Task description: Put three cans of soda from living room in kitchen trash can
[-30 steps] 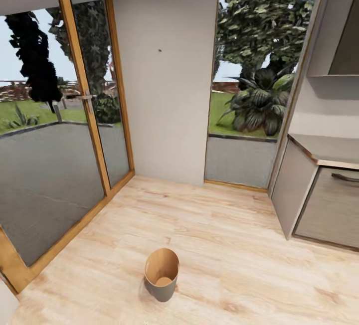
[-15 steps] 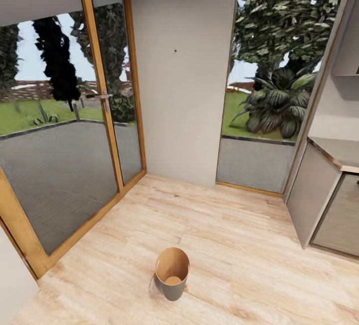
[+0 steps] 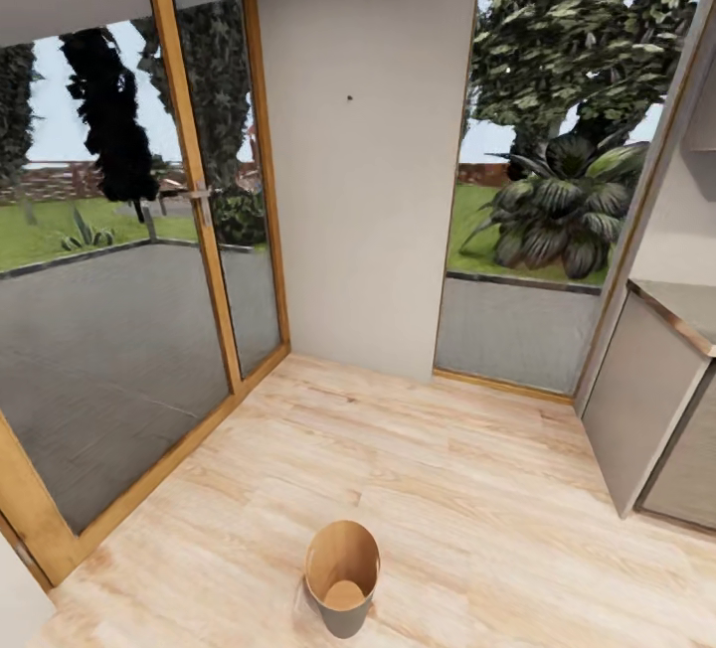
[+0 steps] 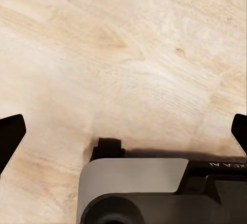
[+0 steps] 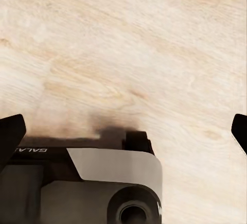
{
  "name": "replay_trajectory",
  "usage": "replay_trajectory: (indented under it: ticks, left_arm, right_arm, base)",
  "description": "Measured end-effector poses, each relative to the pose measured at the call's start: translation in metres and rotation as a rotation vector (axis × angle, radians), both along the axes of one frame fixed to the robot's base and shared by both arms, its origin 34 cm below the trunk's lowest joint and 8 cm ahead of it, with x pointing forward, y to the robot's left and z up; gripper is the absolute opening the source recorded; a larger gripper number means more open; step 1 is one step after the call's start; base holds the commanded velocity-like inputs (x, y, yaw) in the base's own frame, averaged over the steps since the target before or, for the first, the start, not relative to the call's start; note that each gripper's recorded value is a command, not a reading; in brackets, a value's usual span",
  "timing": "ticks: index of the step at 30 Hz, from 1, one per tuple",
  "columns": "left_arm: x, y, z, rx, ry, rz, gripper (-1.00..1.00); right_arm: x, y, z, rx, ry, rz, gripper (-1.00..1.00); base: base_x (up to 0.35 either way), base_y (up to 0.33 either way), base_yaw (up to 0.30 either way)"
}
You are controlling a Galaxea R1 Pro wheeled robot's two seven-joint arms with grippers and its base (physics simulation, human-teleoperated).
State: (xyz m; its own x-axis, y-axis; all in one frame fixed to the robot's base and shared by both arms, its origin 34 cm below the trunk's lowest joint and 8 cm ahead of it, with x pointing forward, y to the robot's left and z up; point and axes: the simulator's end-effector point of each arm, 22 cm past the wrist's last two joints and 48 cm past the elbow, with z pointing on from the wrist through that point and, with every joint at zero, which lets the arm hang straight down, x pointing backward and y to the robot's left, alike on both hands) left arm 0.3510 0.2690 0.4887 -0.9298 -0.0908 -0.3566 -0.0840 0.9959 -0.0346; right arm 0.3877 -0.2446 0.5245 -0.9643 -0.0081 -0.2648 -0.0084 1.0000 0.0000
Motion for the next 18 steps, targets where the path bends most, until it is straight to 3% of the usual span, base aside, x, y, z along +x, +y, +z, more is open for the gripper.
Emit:
replay_trajectory:
  ticks: [5, 18]
  left_arm:
    - [0.0000, 0.0004, -0.0001, 0.001, 0.000, 0.001, 1.00]
    - [0.0003, 0.0010, 0.0000, 0.001, -0.002, 0.004, 1.00]
  right_arm:
    - [0.0000, 0.0000, 0.0000, 0.000, 0.000, 0.000, 1.00]
    - [-0.0001, -0.0005, 0.0000, 0.000, 0.000, -0.002, 1.00]
  base:
    - [0.279, 0.000, 0.000]
    - [0.020, 0.000, 0.000]
